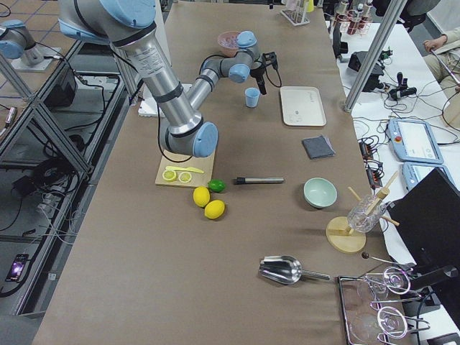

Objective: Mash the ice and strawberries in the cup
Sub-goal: 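Move the right gripper to the steel muddler lying near the green bowl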

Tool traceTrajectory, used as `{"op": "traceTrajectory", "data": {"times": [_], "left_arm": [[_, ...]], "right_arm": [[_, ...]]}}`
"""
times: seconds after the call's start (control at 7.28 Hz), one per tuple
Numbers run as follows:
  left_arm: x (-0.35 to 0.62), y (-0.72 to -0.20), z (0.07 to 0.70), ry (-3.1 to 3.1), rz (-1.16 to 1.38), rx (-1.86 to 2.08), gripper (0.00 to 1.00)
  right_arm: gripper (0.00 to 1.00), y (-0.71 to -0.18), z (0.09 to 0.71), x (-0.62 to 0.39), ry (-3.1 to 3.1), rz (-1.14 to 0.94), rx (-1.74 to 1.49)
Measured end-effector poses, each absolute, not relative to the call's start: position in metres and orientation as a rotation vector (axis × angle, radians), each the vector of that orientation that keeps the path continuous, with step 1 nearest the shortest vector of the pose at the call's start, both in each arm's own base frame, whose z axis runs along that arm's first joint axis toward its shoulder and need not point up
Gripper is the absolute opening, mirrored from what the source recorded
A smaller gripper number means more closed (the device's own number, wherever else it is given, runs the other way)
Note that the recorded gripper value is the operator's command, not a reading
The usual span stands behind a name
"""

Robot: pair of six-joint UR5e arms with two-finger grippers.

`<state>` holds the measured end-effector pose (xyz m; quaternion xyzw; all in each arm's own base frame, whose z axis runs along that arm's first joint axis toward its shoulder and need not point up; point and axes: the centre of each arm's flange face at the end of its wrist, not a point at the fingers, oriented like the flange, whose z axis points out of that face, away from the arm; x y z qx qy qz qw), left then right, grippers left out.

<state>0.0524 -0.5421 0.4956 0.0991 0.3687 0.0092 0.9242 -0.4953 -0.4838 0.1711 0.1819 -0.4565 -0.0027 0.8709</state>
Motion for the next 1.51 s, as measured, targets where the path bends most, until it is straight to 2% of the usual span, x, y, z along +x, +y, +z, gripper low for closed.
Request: {"op": "traceTrajectory", "data": {"times": [0.27, 0.69, 1.51], "left_arm": [[0.053, -0.543, 0.493, 0.757, 0.022, 0.211, 0.98], [0.052, -0.542, 0.487, 0.751, 0.026, 0.228, 0.98], [0.057, -0.546, 0.472, 0.760, 0.050, 0.272, 0.98]], "right_arm": [[1.00, -0.539, 0.192, -0.415, -0.908, -0.010, 0.278], [1.00, -0.595, 0.301, -0.291, -0.854, 0.002, 0.159], [1.00, -0.607, 0.523, -0.251, -0.726, 0.036, 0.036]]}}
